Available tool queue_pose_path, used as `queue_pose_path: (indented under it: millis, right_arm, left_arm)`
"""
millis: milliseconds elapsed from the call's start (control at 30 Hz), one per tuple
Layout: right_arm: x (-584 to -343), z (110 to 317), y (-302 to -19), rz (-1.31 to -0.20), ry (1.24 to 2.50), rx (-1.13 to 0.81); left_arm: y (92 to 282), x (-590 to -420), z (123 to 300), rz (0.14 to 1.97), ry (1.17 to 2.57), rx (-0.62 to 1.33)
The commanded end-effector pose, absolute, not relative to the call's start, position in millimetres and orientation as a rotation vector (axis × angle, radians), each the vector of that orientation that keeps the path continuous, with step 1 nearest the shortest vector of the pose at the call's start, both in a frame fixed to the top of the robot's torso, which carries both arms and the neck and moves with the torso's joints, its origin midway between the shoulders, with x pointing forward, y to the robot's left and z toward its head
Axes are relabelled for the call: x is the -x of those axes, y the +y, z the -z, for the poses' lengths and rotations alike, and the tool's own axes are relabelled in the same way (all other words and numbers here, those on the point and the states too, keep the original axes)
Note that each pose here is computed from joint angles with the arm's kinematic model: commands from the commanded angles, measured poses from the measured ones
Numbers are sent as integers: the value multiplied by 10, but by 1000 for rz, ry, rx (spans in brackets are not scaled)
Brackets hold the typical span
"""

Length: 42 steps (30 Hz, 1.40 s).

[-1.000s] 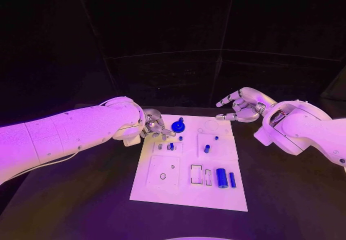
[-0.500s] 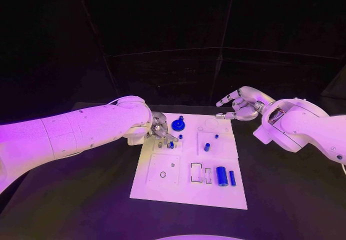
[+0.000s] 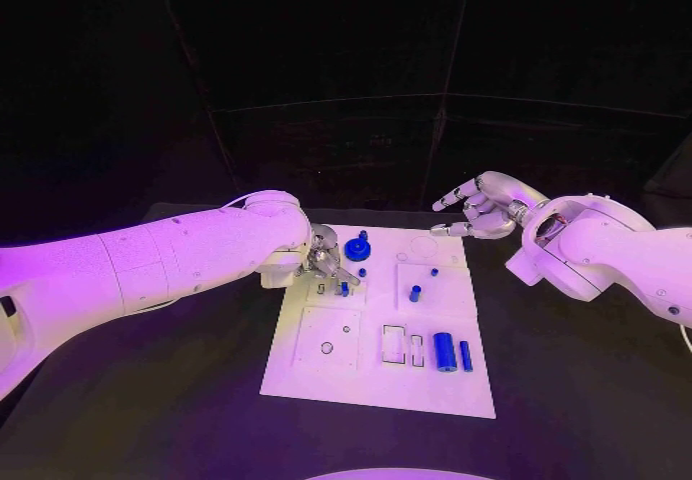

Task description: Assemble the parts on the task board

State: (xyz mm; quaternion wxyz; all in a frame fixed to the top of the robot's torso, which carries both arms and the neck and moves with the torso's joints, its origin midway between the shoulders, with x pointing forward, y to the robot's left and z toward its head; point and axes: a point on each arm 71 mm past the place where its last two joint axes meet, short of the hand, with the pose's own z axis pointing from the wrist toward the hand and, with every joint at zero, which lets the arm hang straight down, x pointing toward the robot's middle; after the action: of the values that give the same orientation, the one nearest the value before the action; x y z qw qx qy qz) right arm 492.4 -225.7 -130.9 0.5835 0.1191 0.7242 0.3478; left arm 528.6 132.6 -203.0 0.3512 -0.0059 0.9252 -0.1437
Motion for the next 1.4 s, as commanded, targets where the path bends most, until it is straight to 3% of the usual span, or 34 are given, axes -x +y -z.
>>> queue_pose_path:
  millis: [33, 1400]
  right_arm:
    - [-4930, 1299, -2243, -819, 1692, -273]
    - [-4952, 1321, -2173, -827, 1717, -258]
  left_arm:
    - [1320, -5288, 2029, 355, 2399, 4]
    - [1199, -5313, 2050, 342, 2435, -37]
